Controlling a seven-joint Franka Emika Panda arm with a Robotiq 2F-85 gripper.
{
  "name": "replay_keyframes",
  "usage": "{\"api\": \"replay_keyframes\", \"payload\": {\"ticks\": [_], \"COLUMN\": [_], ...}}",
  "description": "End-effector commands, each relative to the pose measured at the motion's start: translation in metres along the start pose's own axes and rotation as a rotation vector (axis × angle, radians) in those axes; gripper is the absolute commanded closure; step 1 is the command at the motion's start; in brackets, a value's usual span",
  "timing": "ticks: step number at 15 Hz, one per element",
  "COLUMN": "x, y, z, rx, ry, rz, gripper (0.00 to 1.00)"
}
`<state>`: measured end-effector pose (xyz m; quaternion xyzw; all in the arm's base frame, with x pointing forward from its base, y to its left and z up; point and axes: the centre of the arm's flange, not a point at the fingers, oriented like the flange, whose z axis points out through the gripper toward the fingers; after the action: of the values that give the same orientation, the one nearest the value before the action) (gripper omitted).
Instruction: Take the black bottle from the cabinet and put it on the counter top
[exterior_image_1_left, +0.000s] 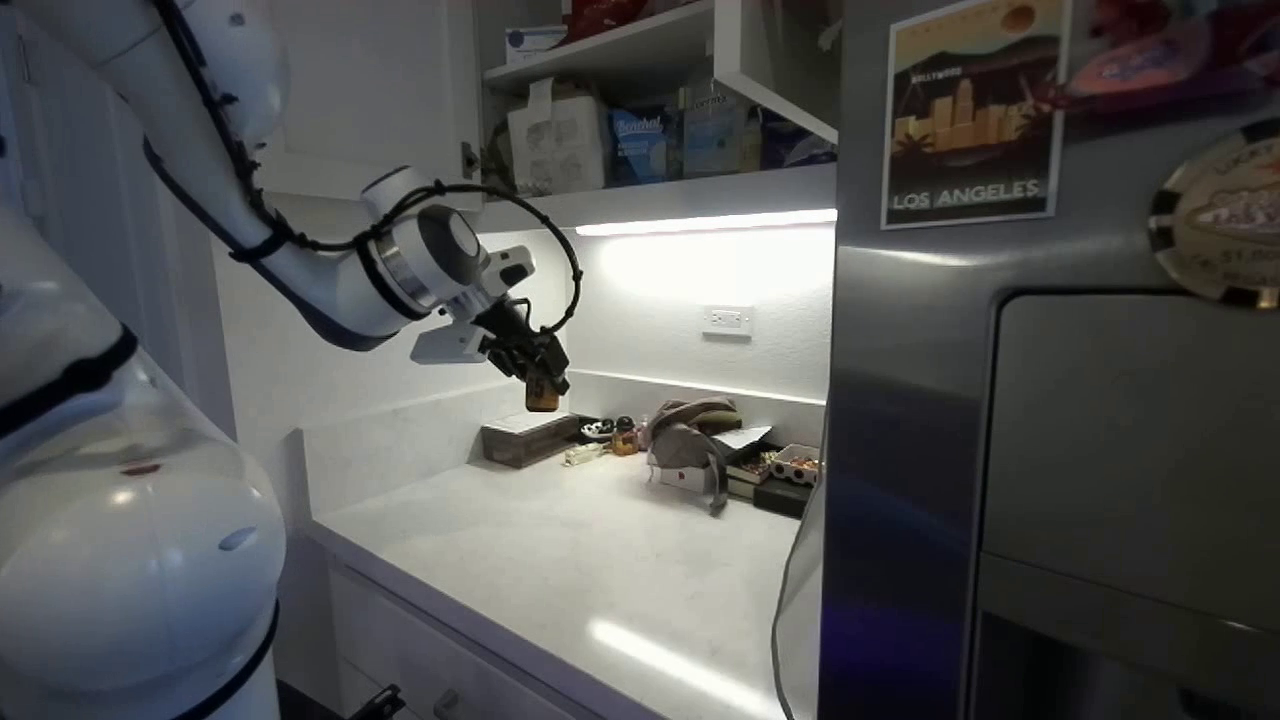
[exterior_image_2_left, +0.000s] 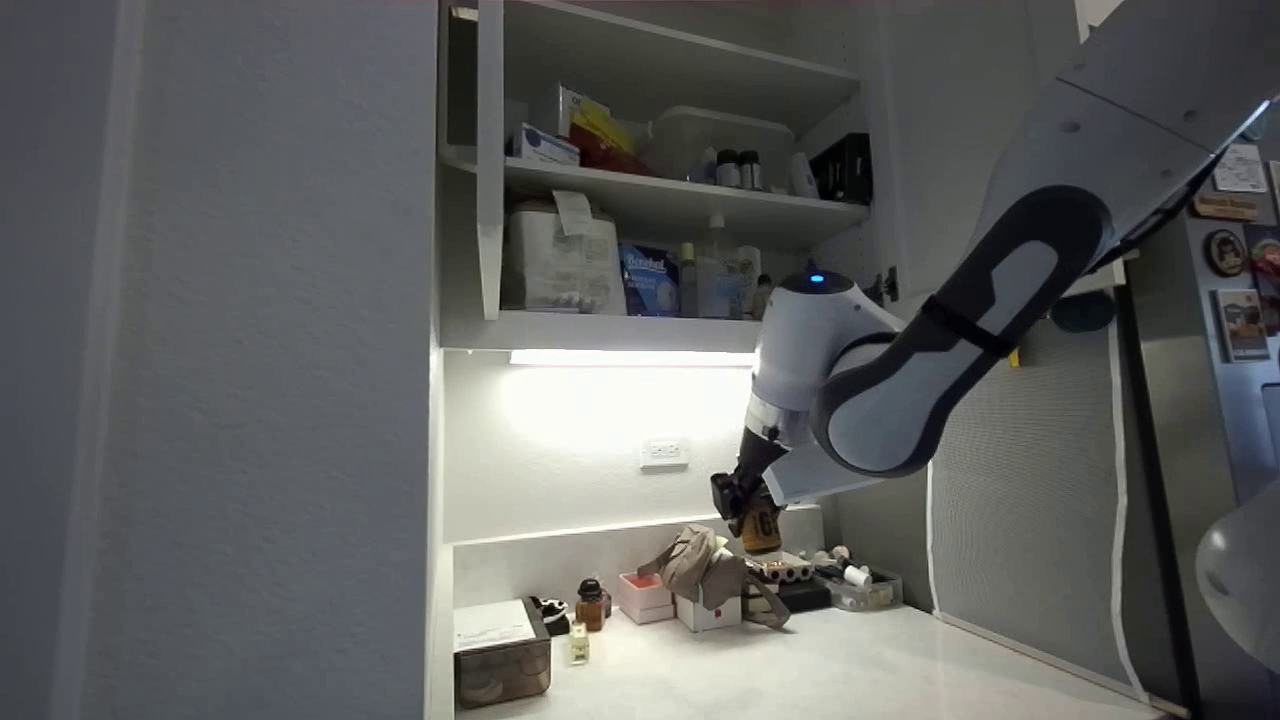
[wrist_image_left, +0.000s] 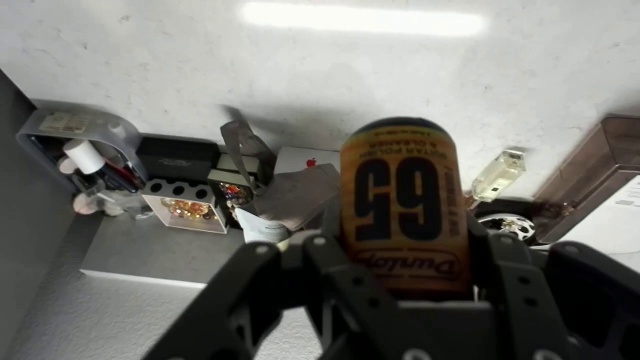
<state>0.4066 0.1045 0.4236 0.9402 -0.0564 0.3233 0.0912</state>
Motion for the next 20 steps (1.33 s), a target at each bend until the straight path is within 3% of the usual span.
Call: {"api": "replay_keyframes", "payload": {"ticks": [1,4,12,13,20], "x": [-0.036,-0.057,-0.034,-0.059,-0.098], "y": [0.013,0.014,-0.045,-0.027,-0.005], "z": [0.028,0.053,0.086,0.093,0.136], "rx": [-0.029,-0.021,-0.062,-0.067,-0.086], "ry": [0.034,0.027,0.056,0.058,0.023], "rz": [0.071,0.121,0.179,0.18,0.195], "gripper": [0.73,0.73,0.73,0.73,0.73]}}
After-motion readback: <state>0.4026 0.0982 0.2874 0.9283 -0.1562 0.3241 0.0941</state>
